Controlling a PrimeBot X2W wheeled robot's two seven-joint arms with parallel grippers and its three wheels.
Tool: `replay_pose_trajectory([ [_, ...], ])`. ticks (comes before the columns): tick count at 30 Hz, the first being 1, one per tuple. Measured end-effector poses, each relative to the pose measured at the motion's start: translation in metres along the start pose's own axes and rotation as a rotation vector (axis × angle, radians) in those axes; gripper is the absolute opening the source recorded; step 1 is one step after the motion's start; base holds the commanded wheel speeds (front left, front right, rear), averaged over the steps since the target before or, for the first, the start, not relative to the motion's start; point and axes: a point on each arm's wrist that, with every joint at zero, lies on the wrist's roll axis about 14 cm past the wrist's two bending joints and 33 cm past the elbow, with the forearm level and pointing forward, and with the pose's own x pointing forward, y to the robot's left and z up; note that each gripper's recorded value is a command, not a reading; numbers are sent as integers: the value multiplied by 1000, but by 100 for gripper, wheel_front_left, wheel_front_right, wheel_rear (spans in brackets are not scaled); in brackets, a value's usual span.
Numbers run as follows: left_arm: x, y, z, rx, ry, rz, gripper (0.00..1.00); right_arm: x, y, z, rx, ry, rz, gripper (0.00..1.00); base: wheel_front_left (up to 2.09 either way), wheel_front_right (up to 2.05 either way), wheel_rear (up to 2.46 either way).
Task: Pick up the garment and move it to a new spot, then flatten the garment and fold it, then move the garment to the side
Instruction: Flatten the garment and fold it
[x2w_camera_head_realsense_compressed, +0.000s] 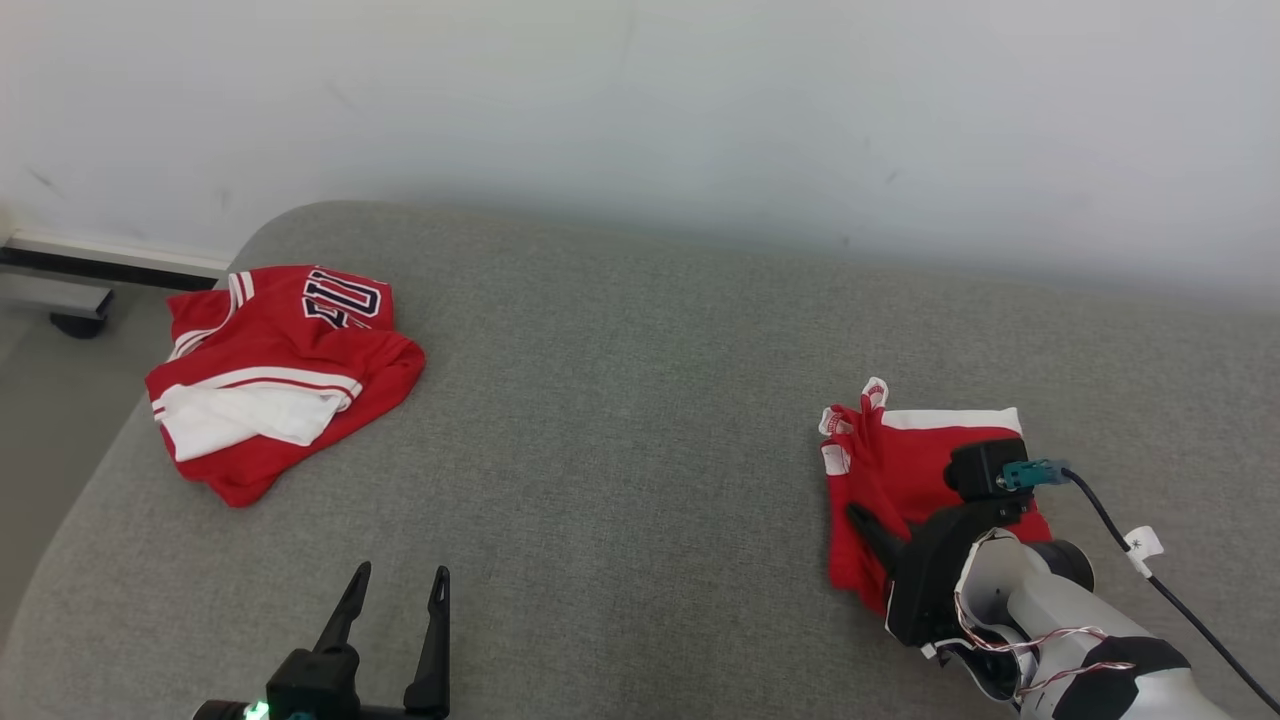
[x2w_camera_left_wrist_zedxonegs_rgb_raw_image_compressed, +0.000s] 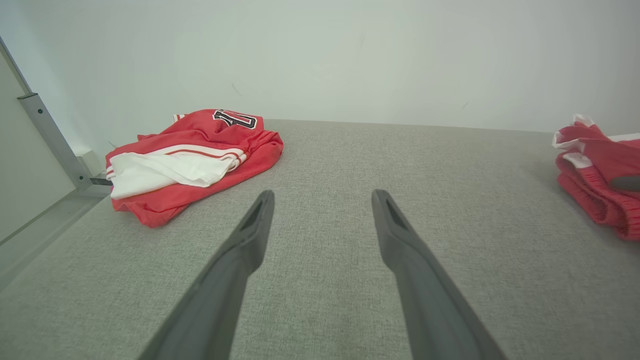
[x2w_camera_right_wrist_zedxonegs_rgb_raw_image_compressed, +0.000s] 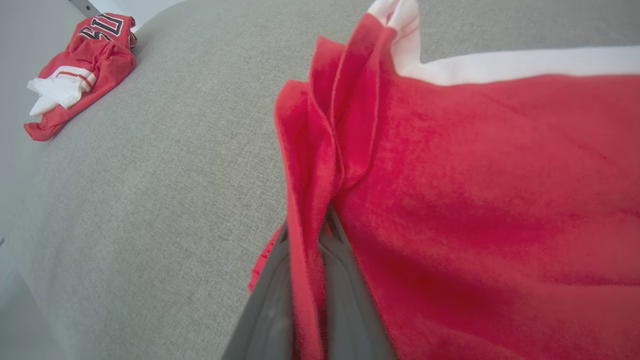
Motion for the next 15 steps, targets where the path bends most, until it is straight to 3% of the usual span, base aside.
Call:
replay_pose_trajectory([
  [8, 4, -5, 4, -3, -13, -14, 100, -20, -17, 33, -14, -174, -36, 100, 0, 0, 0],
  [15, 6, -11, 7, -3, -24, -34, 100, -60, -65, 55, 37, -357, -149, 100, 0, 0, 0],
])
